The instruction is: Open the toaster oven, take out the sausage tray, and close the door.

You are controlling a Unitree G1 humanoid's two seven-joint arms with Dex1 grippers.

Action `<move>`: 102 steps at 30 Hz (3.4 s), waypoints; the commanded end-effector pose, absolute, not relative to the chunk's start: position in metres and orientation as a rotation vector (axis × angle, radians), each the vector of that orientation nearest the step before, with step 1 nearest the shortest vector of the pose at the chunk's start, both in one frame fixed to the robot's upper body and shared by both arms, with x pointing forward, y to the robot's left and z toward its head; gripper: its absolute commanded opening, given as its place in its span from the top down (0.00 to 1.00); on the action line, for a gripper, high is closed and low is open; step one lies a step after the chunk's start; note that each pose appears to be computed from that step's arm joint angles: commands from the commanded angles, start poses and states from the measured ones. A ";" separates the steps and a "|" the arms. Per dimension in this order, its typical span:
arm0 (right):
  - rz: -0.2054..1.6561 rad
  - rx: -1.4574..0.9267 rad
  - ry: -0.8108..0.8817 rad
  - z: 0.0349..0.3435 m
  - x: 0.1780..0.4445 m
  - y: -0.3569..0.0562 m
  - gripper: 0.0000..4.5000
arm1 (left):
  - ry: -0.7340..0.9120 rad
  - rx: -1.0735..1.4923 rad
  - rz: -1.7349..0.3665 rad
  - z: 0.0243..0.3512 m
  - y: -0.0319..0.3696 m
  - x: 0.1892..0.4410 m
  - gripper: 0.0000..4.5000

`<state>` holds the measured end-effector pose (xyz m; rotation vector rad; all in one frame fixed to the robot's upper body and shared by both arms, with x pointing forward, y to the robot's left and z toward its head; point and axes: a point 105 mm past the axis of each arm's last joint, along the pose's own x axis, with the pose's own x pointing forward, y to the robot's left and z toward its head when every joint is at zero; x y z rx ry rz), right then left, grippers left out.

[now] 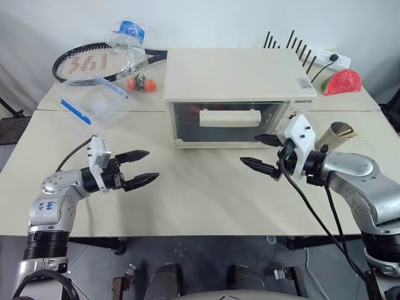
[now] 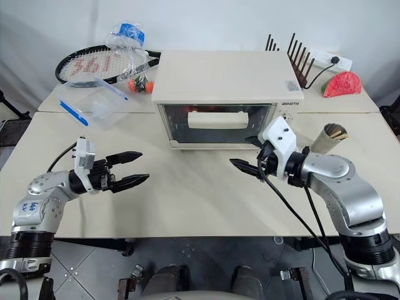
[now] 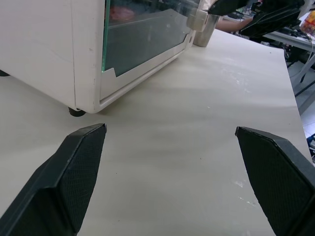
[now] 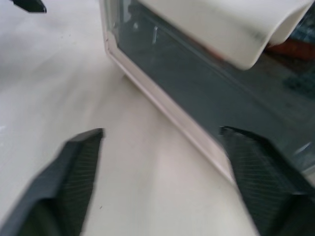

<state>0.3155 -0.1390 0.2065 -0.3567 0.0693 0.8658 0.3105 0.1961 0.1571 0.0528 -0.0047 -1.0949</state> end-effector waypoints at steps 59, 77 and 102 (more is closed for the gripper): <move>1.151 -0.430 0.047 0.199 0.277 -0.101 0.00 | -0.107 -0.095 -1.263 0.223 0.148 0.364 0.99; 1.078 -0.422 0.290 0.180 0.245 -0.134 0.00 | 0.083 -0.026 -1.433 0.192 0.128 0.349 0.99; 0.909 -0.601 0.151 0.245 0.255 -0.151 0.00 | 0.418 0.245 -1.465 0.137 0.117 0.346 0.99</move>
